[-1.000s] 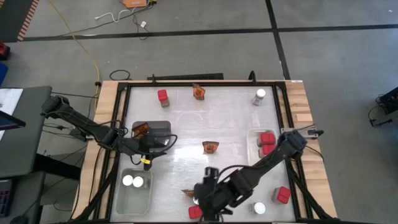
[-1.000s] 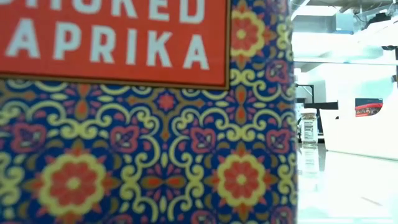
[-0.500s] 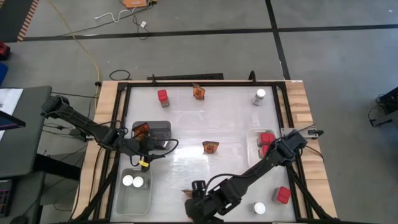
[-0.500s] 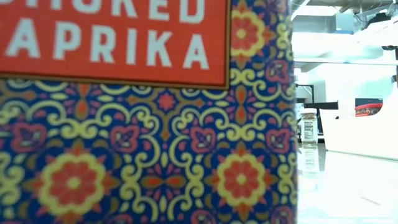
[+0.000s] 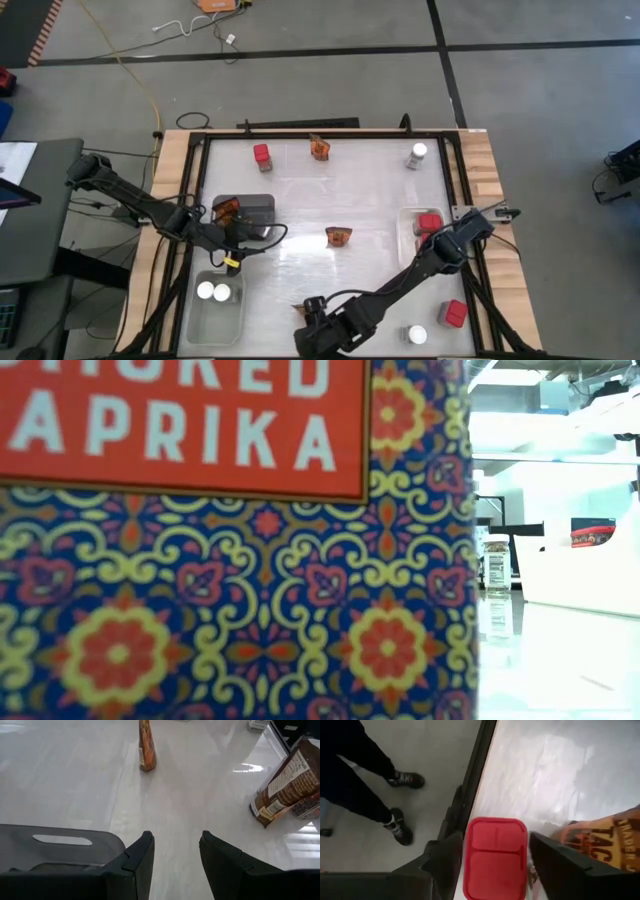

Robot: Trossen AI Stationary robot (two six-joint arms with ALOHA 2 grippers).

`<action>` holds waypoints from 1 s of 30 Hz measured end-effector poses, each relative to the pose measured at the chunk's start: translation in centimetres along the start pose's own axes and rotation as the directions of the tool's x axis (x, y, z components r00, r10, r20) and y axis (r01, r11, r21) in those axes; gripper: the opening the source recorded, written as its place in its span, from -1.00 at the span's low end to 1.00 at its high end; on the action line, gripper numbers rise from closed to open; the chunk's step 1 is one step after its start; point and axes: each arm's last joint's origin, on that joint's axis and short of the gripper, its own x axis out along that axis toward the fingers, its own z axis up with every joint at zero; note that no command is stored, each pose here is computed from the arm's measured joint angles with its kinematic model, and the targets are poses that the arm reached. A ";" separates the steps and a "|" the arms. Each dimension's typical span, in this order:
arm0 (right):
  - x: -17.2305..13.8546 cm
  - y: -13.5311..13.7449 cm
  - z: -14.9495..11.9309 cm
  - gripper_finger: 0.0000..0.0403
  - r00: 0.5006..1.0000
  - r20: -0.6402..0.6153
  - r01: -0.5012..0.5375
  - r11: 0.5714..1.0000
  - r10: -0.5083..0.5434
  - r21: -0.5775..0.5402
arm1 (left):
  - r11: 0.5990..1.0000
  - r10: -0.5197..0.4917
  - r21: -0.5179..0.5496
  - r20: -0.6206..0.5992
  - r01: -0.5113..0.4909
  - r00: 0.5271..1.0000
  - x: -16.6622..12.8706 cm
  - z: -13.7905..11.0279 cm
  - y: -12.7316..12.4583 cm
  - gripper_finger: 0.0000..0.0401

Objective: Sort spices by type
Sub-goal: Put the red spice can into the white bin

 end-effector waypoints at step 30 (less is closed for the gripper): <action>-1.6 -0.1 0.2 0.29 1.000 -0.014 0.018 0.987 -0.016 0.162 | 1.000 -0.016 0.007 -0.020 0.016 1.000 0.0 -0.1 0.0 -0.26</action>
